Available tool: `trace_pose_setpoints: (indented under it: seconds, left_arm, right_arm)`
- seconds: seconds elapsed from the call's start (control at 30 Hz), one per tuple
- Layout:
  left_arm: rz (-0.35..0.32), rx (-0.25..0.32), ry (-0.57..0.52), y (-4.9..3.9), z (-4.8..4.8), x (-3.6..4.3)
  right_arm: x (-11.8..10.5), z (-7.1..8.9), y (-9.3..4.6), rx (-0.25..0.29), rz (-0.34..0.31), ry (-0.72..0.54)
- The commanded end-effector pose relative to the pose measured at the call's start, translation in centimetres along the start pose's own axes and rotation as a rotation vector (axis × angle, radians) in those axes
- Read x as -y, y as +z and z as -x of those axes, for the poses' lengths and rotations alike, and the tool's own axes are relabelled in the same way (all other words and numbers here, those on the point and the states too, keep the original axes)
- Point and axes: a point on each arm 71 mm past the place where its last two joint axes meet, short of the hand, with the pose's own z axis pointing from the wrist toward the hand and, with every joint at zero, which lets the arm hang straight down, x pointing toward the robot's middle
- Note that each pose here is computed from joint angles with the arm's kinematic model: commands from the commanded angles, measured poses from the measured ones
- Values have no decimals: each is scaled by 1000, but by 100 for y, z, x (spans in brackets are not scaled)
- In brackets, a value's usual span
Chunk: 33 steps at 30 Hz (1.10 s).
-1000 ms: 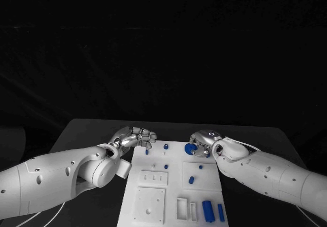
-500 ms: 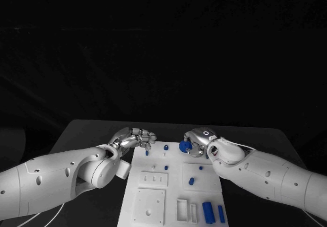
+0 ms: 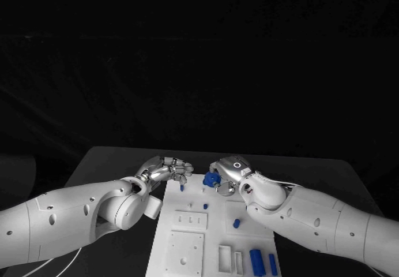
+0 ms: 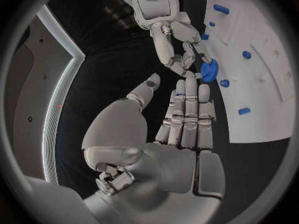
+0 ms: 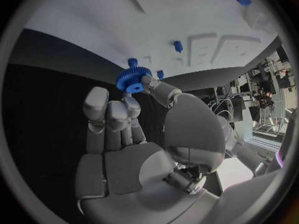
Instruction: Assemble the parts on the task board
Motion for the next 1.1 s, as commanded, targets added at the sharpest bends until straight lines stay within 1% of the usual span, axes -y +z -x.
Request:
trace_pose_setpoints:
  seconds: [0.03,0.23,0.5,0.67,1.1]
  left_arm:
    - [-12,-8,-4,12,-24,30]
    - [-14,-11,-4,21,-39,42]
    - [-17,-16,-5,32,-65,57]
    - [-19,-17,-5,38,-76,65]
    - [-19,-27,-9,60,-120,81]
  right_arm:
    - [-79,17,30,29,12,-34]
    - [-186,-29,70,20,25,-35]
    - [-255,-137,66,-4,33,-39]
    - [-324,-164,70,-10,45,-35]
    - [-334,-227,94,-30,36,-46]
